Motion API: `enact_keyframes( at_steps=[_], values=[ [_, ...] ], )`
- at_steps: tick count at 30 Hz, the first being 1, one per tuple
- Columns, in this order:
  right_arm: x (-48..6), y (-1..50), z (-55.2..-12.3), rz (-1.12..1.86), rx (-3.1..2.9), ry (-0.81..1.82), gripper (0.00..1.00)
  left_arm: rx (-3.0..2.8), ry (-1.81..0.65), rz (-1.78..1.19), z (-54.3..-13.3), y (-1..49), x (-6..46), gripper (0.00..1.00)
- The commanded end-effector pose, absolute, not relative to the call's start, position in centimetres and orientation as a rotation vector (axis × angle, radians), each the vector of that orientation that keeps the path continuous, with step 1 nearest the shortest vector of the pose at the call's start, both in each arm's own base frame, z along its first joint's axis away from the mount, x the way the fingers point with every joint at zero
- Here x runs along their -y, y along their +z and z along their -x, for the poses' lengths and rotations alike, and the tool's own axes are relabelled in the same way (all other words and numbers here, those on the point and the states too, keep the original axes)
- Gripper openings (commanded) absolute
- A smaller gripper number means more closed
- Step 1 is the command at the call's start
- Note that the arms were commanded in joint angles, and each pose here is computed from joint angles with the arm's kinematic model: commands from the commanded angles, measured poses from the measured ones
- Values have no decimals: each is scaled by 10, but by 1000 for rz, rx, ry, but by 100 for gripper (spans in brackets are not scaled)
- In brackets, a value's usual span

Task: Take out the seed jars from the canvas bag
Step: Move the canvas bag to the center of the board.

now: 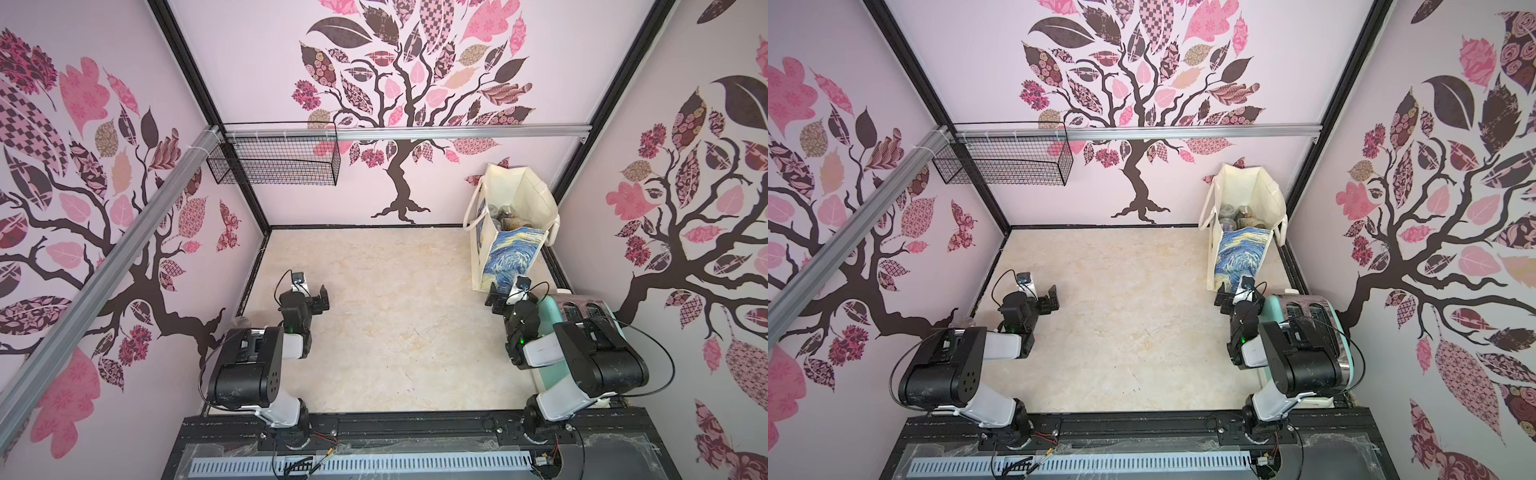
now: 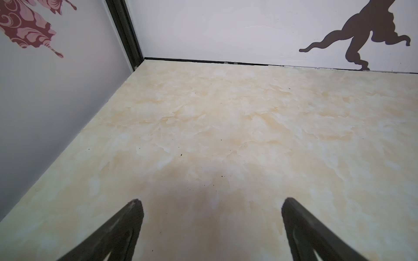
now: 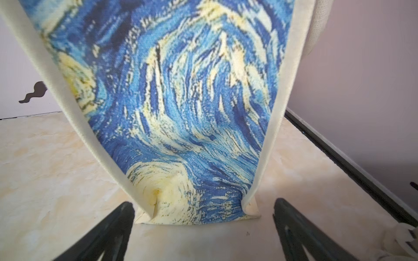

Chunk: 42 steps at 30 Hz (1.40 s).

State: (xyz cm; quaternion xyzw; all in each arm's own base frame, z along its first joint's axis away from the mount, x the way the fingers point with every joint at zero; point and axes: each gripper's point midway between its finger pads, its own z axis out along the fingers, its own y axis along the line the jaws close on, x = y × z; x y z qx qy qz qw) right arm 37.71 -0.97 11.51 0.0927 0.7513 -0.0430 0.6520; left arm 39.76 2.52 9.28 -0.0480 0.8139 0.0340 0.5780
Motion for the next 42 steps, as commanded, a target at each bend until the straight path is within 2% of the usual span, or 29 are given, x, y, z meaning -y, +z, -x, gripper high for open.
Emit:
enact_keyframes(
  at_steps=[1, 28, 37, 42],
  values=[
    [16, 119, -378, -225, -1687, -112, 99, -1878, 79, 119, -401, 101, -25, 98],
    [17, 119, -378, -234, -1691, -114, 100, -1879, 79, 119, -401, 101, -25, 98],
    [-1, 132, -361, -121, -1615, -34, 100, -1879, 79, 121, -401, 101, -26, 98],
    [-29, 151, -348, 56, -1580, 59, 100, -1879, 79, 121, -401, 101, -26, 98]
  ],
)
